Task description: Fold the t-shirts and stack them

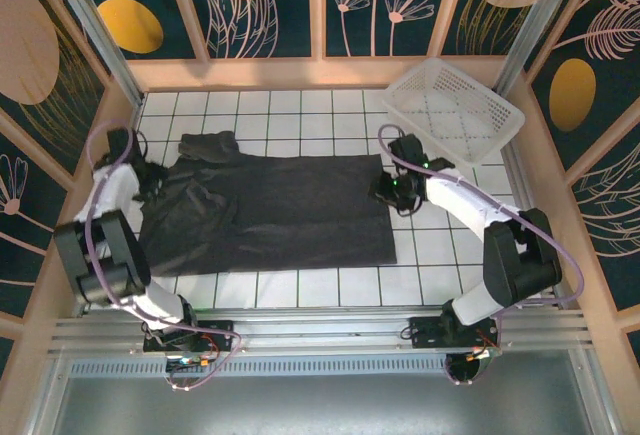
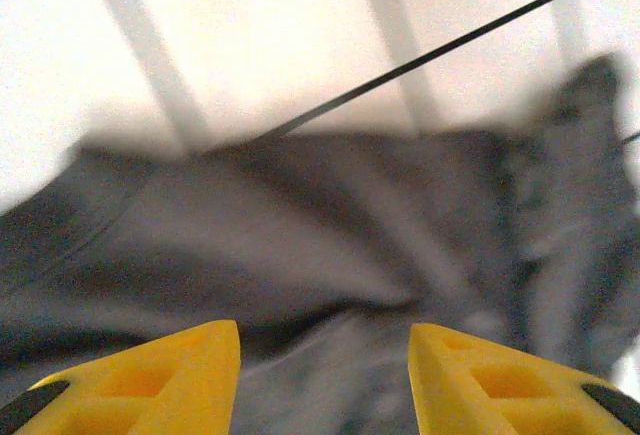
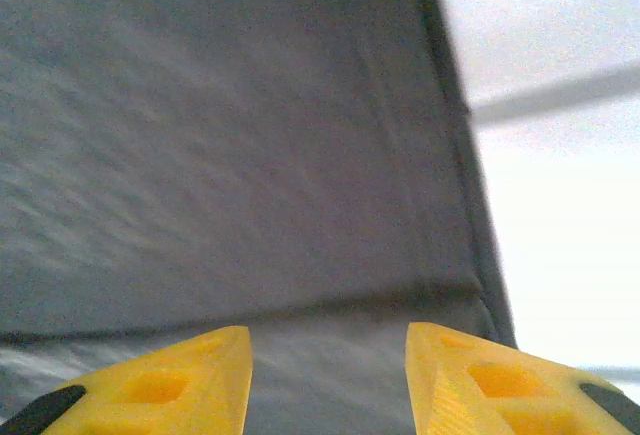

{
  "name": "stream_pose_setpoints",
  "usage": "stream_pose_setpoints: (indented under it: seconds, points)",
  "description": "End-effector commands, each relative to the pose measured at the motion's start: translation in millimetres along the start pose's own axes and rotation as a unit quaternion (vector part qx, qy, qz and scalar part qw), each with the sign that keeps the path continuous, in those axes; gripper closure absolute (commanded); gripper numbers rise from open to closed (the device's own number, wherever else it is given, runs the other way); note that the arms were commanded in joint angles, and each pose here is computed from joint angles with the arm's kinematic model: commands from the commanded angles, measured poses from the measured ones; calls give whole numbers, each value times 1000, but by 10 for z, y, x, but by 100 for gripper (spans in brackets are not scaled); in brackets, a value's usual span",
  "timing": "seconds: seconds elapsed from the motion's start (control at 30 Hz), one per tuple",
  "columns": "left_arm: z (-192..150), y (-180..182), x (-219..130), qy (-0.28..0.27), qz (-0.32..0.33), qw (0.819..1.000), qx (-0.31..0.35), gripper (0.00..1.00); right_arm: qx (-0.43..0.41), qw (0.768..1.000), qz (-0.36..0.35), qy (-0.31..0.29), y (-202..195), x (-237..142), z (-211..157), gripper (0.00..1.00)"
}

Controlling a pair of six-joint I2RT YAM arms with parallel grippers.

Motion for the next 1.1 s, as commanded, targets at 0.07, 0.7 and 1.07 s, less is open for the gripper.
stream_pose_setpoints:
  seconds: [0.07, 0.7, 1.07]
  points:
    - [127, -724, 376, 31, -59, 996, 60, 53, -41, 998, 4, -52, 183, 185, 600, 56]
    - [-97, -1156, 1676, 67, 4, 983, 171, 57, 24, 984, -140, -105, -547, 782, 1930, 56]
    - [-49, -1252, 1683, 37, 9, 980, 195, 55, 25, 985, -130, -112, -622, 698, 2167, 56]
Point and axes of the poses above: each hand's point on the last joint's axis, 136 mm out from that joint toward the fingers, its own x axis out along the fingers, its own y axis along the line the jaws close on, z = x × y, the point moved 4 cm from there along -x, back along the fingers, and after that the axes turned 12 degrees about -x, right-handed, at the moved point
